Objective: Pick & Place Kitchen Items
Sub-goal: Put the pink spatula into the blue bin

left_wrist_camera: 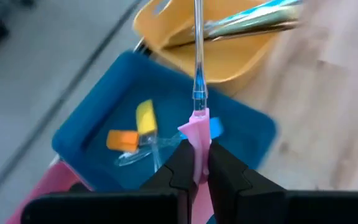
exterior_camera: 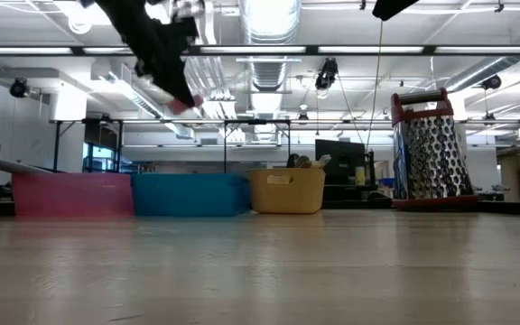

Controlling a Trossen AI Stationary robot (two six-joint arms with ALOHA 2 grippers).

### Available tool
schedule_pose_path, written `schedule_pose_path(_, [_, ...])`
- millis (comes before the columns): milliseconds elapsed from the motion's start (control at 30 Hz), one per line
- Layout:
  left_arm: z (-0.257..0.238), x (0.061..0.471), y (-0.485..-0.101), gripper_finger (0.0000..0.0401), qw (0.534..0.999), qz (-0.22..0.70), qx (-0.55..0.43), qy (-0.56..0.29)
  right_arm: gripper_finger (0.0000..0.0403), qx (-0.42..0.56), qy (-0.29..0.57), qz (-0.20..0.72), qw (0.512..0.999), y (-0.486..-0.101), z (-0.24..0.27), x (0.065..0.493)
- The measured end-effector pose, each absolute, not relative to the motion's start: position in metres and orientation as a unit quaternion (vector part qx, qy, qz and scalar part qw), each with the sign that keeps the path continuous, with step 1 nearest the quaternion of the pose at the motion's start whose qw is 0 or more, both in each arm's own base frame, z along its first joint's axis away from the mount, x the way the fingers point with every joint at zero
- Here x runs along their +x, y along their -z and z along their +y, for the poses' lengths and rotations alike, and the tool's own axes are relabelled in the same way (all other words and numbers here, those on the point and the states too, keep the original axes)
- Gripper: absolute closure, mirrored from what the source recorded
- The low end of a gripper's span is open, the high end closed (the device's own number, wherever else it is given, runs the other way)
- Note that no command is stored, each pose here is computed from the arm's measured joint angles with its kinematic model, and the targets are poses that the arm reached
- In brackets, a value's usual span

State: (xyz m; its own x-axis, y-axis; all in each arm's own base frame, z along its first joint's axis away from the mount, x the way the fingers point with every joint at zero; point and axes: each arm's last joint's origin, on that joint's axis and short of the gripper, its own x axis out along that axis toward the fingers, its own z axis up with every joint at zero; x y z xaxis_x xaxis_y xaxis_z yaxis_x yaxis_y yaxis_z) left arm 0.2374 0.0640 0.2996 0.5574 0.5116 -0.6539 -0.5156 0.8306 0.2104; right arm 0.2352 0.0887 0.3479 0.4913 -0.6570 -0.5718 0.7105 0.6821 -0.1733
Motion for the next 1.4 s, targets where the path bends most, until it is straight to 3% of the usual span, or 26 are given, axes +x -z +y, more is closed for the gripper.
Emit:
schedule_pose_path(167, [0.113,0.230,-0.285,0.0374,0.858,0.393,-0.067,-0.325,0.0296,0.036,0.394,0.315,0.863,-0.348,0.089,0.235])
schedule_pose_path(467, [0.158,0.240,-0.240,0.0374,0.830,0.451,-0.165,-0.285,0.0324,0.033,0.395,0.314,0.863,-0.348,0.089,0.235])
schedule_pose_path(833, [0.189,0.261,-0.181,0.0374,0.774,0.524,-0.236,-0.266,0.0355,0.033,0.395,0.314,0.863,-0.348,0.088,0.235])
schedule_pose_path(1200, [0.193,0.264,-0.168,0.0374,0.756,0.543,-0.255,-0.262,0.0329,0.032,0.395,0.314,0.862,-0.347,0.088,0.235])
schedule_pose_path(1400, [0.192,0.263,-0.172,0.0308,0.750,0.552,-0.256,-0.260,0.0307,0.031,0.396,0.315,0.862,-0.347,0.088,0.235])
